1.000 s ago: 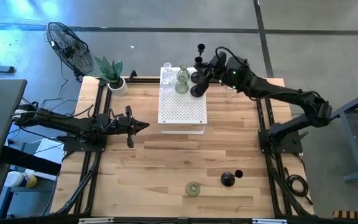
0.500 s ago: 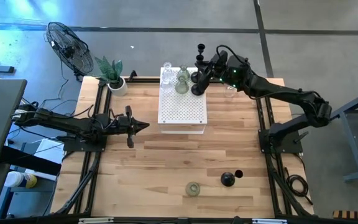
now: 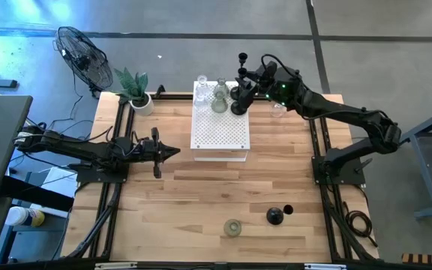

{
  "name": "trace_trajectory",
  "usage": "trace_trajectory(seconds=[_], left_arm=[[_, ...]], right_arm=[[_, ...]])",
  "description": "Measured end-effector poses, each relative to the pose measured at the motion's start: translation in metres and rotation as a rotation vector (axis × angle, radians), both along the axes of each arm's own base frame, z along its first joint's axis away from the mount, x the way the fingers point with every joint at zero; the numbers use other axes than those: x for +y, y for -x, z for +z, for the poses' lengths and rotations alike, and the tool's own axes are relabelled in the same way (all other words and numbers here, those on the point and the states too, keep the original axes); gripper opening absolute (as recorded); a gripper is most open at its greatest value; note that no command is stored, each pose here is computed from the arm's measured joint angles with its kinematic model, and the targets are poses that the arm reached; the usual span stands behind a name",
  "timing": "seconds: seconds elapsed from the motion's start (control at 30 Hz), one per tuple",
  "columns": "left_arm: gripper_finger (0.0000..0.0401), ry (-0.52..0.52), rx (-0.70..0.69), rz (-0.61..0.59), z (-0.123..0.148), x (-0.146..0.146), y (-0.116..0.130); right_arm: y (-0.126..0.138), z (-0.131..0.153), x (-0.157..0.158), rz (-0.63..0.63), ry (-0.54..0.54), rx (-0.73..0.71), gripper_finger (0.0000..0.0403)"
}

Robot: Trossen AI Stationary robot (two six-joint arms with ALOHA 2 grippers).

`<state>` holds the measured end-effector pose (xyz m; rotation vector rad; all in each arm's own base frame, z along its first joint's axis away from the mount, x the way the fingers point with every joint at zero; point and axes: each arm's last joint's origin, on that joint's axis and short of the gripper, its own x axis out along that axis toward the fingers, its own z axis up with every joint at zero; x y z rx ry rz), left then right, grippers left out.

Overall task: Pick & Place candle stick holders
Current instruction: Put the left black candle holder on the shelf aligned with the black candle holder, then put the black candle holder on the shelf aligned with the black candle holders

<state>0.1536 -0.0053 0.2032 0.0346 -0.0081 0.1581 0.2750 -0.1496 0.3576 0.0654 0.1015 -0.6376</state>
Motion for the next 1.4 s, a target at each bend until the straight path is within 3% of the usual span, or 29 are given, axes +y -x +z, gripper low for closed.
trace_trajectory(seconds=[0.2, 0.43, 0.67, 0.8, 1.0, 1.07, 1.2, 1.4], left_arm=[[0.0001, 0.017, 0.004, 0.003, -0.001, 0.0, 0.0], [0.0001, 0.022, 0.01, 0.003, -0.001, 0.0, 0.0], [0.0001, 0.022, 0.01, 0.003, -0.001, 0.0, 0.0], [0.0001, 0.031, 0.002, 0.002, -0.001, 0.0, 0.0], [0.0001, 0.045, -0.01, -0.018, 0.0, -0.001, 0.0], [0.0001, 0.048, -0.01, -0.021, 0.0, -0.001, 0.0], [0.0001, 0.059, -0.012, -0.021, 0.0, -0.001, 0.0], [0.0001, 0.064, -0.012, -0.025, 0.0, -0.001, 0.0]], right_arm=[[0.016, 0.016, 0.016, -0.034, 0.015, -0.007, 0.0182], [0.037, 0.033, 0.038, -0.074, 0.028, -0.007, 0.0184], [0.04, 0.035, 0.05, -0.032, 0.042, 0.01, 0.0177], [0.043, 0.033, 0.07, 0.039, 0.013, 0.066, 0.0143], [0.047, 0.023, 0.132, 0.292, -0.013, 0.233, 0.003], [0.048, 0.017, 0.156, 0.355, -0.022, 0.286, 0.0008], [0.057, 0.007, 0.201, 0.452, -0.112, 0.34, 0.0014], [0.086, 0.001, 0.26, 0.584, -0.423, 0.366, 0.0002]])
